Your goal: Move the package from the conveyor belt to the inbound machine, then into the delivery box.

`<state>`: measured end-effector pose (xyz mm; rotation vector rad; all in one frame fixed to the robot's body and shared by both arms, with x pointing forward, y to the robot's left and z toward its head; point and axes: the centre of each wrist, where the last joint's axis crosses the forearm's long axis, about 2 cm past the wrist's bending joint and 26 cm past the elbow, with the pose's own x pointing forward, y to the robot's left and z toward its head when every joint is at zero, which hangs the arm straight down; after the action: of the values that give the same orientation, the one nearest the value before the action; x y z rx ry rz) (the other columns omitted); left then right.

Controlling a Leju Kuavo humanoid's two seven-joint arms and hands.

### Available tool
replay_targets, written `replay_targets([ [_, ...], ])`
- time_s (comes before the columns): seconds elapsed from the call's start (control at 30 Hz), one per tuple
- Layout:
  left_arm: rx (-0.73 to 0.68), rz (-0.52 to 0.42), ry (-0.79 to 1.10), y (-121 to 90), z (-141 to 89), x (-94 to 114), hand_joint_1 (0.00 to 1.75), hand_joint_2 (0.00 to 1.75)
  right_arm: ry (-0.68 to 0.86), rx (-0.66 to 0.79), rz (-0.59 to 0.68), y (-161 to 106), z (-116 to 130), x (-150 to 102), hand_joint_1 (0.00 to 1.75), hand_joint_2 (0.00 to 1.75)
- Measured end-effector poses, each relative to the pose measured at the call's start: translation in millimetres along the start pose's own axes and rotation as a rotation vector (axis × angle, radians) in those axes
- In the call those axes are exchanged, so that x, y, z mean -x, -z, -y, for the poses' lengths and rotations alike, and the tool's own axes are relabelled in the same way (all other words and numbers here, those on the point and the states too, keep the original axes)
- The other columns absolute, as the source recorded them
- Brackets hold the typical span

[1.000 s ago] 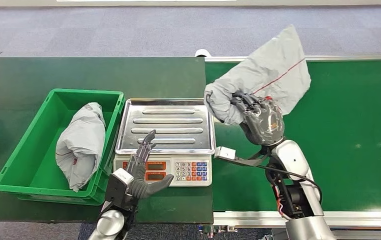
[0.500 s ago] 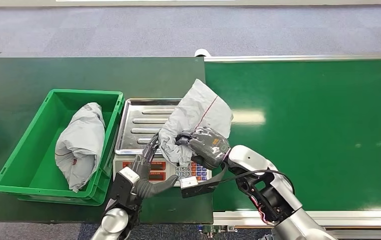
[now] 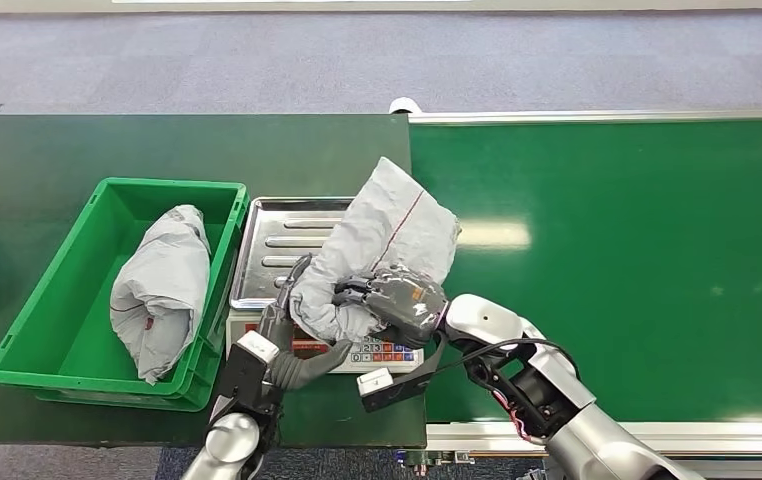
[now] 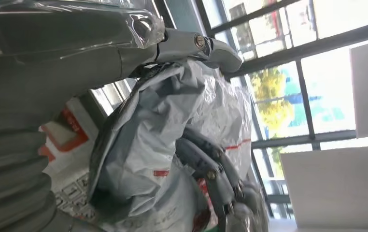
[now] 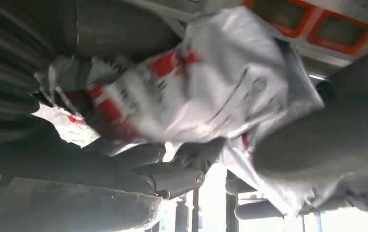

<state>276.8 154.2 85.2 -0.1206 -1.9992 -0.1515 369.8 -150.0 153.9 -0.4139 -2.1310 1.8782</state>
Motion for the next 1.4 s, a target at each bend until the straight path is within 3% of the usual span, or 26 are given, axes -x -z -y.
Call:
replay_targets([
  [0.23,-0.114,0.026,0.065,3.2,-1.1,-1.6,0.00,1.75,0.183,0.060,0.021,-2.8,-8.3,-9.6,0.00,1.75],
  [0.7,-0.202,0.035,0.069,4.6,-4.4,-1.5,0.00,1.75,0.252,0.123,0.024,-4.7,-8.5,-16.9,0.00,1.75],
  [0.9,-0.412,0.046,0.129,3.9,-15.1,-3.1,0.00,1.75,0.423,0.253,-0.034,-19.8,-15.6,-26.7,0.00,1.75],
  [1.13,-0.590,0.076,0.118,6.6,-24.1,-18.5,0.00,1.75,0.605,0.403,-0.123,-51.3,-39.0,-44.6,0.00,1.75],
  [1.27,-0.648,0.104,0.093,11.3,-27.4,-28.4,0.00,1.75,0.696,0.540,-0.196,-63.7,-40.6,-48.8,0.00,1.75],
  [1.4,-0.594,0.129,0.067,11.5,-26.0,-31.2,0.00,1.75,0.810,0.730,-0.280,-80.2,-38.6,-51.4,0.00,1.75],
])
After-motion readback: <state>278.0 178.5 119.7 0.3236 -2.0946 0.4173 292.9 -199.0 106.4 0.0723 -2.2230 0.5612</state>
